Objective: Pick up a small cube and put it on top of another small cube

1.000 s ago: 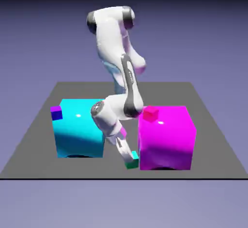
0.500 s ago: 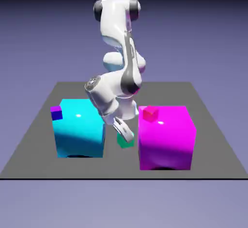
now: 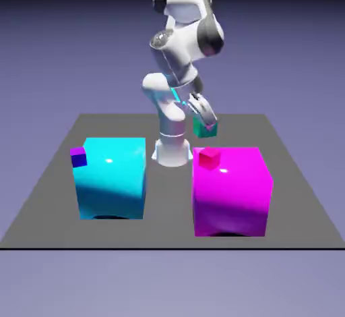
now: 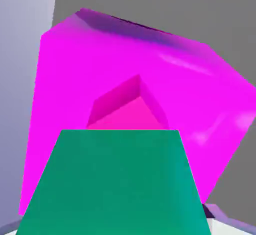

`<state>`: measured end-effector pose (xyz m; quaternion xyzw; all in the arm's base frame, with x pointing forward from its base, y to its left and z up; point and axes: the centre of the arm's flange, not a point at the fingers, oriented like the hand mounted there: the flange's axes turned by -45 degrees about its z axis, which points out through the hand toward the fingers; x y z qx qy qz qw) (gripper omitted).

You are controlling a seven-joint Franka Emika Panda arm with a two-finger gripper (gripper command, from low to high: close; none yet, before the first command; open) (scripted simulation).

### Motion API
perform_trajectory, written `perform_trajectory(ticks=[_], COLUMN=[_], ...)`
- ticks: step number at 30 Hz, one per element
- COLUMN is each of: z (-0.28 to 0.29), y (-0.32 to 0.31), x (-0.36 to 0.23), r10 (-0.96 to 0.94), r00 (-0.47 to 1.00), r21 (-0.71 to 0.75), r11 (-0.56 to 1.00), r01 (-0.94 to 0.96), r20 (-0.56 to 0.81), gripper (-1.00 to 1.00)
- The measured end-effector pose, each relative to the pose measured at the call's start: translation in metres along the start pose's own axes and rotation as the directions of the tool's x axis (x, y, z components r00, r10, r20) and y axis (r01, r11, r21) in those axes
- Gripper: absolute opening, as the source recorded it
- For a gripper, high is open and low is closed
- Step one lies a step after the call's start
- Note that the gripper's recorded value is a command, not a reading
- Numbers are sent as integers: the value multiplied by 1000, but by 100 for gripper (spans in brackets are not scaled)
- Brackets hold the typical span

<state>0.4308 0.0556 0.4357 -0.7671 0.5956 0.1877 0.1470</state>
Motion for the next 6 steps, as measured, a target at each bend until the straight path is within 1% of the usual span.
perform_trajectory(ticks=[3, 4, 6], z=[49, 51, 51], y=[1, 1, 2], x=[7, 7, 7], r10=[1, 1, 1], r00=[1000, 1000, 1000], r21=[0, 0, -2], r11=[1000, 1000, 1000], r01=[-1, -1, -1], r20=[-1, -2, -2], gripper=[-100, 100, 100])
